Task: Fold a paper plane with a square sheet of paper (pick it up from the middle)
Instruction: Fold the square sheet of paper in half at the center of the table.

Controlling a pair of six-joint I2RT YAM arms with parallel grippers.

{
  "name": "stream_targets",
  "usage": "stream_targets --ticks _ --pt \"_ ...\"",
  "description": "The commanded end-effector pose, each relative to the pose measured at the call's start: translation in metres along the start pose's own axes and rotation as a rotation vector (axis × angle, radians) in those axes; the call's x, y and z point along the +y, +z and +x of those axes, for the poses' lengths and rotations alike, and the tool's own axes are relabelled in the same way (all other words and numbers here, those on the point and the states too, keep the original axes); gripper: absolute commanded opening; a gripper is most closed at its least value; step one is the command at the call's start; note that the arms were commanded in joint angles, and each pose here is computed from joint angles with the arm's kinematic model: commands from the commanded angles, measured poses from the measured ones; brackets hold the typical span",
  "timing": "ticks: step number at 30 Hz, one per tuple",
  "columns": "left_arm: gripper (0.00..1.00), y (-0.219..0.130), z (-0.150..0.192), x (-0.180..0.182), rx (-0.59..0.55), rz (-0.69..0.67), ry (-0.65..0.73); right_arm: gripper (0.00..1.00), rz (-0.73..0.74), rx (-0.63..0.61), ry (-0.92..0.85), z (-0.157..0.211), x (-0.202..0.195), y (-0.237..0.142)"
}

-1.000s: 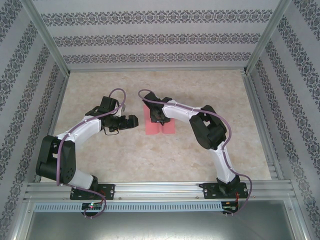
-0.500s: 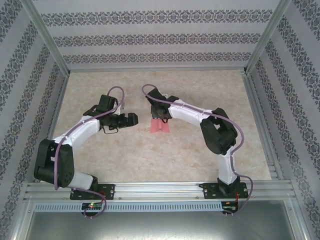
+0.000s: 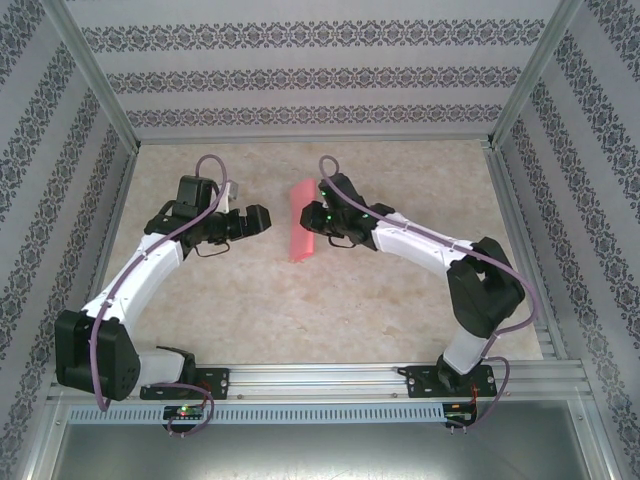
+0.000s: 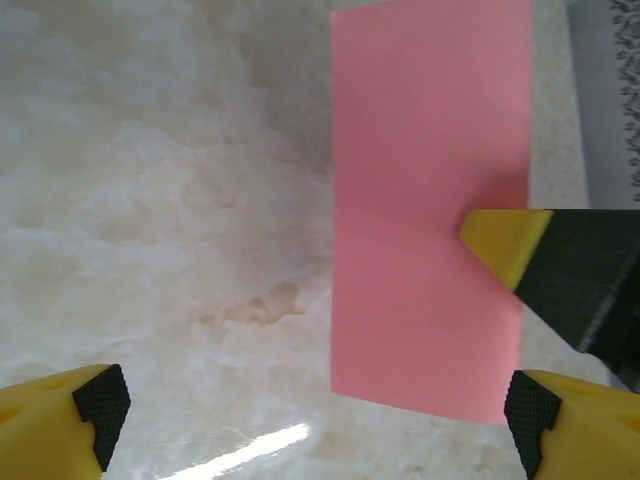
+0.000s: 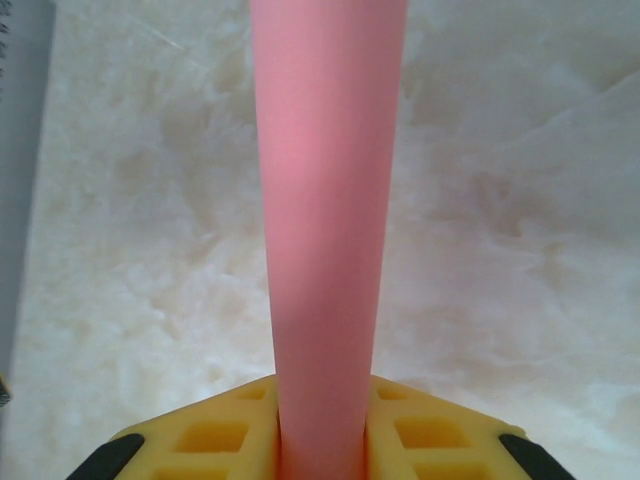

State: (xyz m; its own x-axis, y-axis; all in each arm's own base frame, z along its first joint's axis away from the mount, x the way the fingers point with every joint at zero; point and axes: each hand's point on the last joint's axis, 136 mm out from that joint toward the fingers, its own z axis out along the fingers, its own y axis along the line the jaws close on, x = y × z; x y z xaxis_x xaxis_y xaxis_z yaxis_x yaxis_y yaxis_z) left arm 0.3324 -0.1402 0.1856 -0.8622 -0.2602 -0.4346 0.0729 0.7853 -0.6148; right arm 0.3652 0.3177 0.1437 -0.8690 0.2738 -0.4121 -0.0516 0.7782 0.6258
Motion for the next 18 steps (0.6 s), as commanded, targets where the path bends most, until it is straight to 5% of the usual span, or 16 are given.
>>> stream_targets --ticks 1,18 --pt "0.98 0.006 -0.005 -0.016 0.013 0.11 -0.059 0.24 -0.123 0.05 0.104 0.014 -0.001 0.009" --pt "0.74 0.116 0.031 -0.039 0.171 0.164 -0.07 0.28 -0.15 0.151 0.217 0.064 -0.088 0.029"
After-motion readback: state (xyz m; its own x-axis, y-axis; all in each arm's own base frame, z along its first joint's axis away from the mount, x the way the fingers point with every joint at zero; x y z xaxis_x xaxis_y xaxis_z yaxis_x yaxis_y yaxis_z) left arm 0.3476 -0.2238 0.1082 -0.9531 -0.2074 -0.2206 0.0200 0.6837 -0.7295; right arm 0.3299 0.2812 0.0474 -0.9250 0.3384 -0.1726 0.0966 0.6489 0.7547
